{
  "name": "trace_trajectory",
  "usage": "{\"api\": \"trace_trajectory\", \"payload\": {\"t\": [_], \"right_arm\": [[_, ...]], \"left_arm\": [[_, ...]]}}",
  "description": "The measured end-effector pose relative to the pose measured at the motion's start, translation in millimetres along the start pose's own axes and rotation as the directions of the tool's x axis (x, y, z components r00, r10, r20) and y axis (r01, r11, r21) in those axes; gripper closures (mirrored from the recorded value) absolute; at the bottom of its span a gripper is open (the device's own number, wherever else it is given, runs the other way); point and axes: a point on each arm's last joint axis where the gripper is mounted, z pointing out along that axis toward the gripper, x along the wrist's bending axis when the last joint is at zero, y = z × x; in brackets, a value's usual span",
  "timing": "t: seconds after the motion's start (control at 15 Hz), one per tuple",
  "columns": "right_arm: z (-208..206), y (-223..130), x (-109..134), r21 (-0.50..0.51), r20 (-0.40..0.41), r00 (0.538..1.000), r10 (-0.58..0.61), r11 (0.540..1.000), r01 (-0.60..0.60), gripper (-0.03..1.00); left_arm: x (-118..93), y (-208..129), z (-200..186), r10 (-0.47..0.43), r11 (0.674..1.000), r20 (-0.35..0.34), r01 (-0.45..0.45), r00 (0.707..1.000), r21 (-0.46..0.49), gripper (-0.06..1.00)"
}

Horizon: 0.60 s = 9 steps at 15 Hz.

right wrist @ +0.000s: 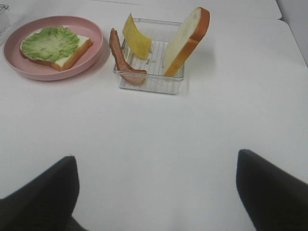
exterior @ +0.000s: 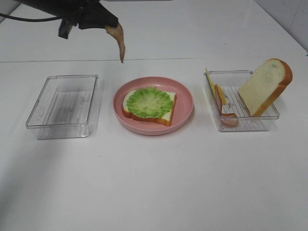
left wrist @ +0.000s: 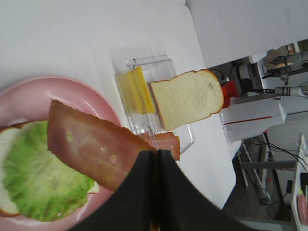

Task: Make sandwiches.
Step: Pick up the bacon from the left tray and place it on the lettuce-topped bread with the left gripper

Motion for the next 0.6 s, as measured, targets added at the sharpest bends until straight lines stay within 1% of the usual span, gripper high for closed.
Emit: {"api": "trace_trajectory", "payload": {"t": [0.07, 0.2, 0.27, 0.33, 0.4, 0.47, 0.53, 0.6], "right_arm": [[0.0, 0.0, 0.0, 0.000, 0.000, 1.000, 0.000, 1.000, 0.000, 0.18], [0.0, 0.0, 0.0, 0.000, 0.000, 1.000, 0.000, 1.000, 0.000, 0.18], [0.0, 0.0, 0.0, 0.000, 0.000, 1.000, 0.000, 1.000, 0.000, 0.18], [0.0, 0.0, 0.0, 0.000, 0.000, 1.000, 0.000, 1.000, 0.000, 0.18], [0.0, 0.0, 0.0, 0.000, 0.000, 1.000, 0.000, 1.000, 0.000, 0.18], [0.0, 0.0, 0.0, 0.000, 0.000, 1.000, 0.000, 1.000, 0.000, 0.18], [0.0, 0.0, 0.0, 0.000, 0.000, 1.000, 0.000, 1.000, 0.000, 0.18], [0.0, 0.0, 0.0, 0.000, 0.000, 1.000, 0.000, 1.000, 0.000, 0.18]], "left_arm": [[0.4, -2.3, 7.8, -0.005, 1.000, 0.009, 0.005, 1.000, 0.012, 0.94], [-1.0, -13.7, 45.3, -0.016, 0.997, 0.050, 0.012, 0.999, 0.070, 0.94], [-1.4, -15.1, 50.3, -0.019, 0.997, 0.057, 0.015, 0.998, 0.077, 0.94], [-1.3, -24.5, 74.9, -0.026, 0.993, 0.082, 0.016, 0.996, 0.113, 0.94], [-0.2, -30.5, 89.3, -0.027, 0.991, 0.096, 0.014, 0.995, 0.133, 0.94], [3.4, -35.5, 101.5, -0.036, 0.989, 0.109, 0.020, 0.993, 0.148, 0.94], [12.0, -39.7, 110.6, -0.064, 0.986, 0.115, 0.044, 0.991, 0.162, 0.94], [15.0, -41.2, 113.1, -0.074, 0.984, 0.115, 0.054, 0.991, 0.168, 0.94]]}}
